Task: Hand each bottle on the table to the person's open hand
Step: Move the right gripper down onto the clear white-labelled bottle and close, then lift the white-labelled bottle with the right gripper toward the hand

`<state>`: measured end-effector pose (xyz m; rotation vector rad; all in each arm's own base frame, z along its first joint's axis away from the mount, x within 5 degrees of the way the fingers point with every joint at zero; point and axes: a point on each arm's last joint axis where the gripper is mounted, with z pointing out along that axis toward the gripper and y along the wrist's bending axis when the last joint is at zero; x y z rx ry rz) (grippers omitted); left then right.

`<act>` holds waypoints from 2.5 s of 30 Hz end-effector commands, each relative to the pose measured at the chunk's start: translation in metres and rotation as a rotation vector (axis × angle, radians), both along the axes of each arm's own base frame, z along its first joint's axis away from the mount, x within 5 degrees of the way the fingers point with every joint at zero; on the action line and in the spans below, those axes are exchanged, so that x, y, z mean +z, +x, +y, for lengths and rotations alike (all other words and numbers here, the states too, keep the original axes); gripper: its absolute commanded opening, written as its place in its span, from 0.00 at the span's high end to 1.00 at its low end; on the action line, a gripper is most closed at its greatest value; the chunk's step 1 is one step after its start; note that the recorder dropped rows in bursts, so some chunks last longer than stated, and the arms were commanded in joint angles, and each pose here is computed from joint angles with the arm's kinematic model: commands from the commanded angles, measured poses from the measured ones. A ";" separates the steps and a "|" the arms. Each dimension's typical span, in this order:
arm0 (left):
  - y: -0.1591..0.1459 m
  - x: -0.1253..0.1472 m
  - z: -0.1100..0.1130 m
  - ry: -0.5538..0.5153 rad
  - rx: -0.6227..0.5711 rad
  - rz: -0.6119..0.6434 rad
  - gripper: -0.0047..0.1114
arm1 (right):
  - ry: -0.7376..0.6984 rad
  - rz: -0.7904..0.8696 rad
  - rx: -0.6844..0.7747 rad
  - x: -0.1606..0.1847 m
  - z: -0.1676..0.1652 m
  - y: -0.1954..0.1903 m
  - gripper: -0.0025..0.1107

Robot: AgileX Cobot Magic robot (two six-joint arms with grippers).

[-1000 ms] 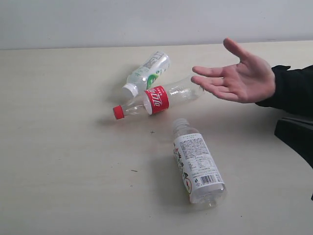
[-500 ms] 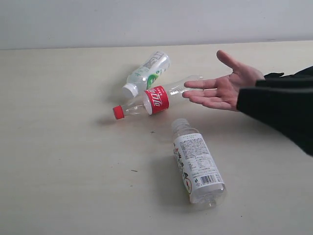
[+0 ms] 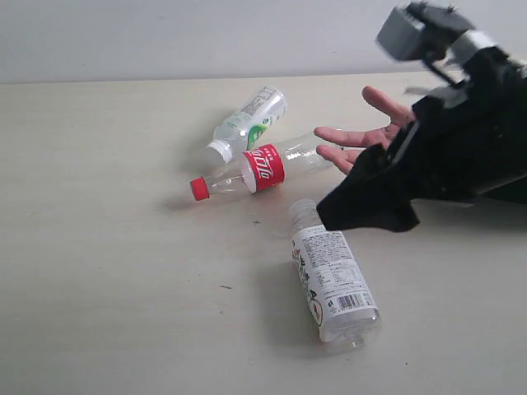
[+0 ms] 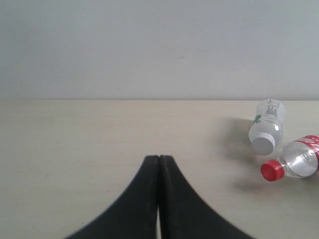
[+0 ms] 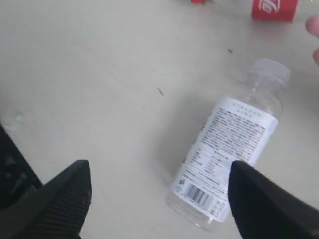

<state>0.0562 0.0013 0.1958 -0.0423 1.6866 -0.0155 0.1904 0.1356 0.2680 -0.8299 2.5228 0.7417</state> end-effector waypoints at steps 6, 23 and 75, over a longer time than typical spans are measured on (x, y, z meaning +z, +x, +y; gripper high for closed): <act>0.000 -0.001 0.000 0.002 0.000 -0.005 0.96 | -0.353 0.044 -0.135 -0.061 0.025 0.022 0.31; 0.000 -0.001 0.000 0.002 0.000 -0.005 0.96 | -0.341 0.101 -0.230 -0.105 0.041 0.041 0.28; 0.000 -0.001 0.000 0.002 0.000 -0.005 0.96 | -0.238 -0.118 -0.126 -0.014 0.019 0.010 0.98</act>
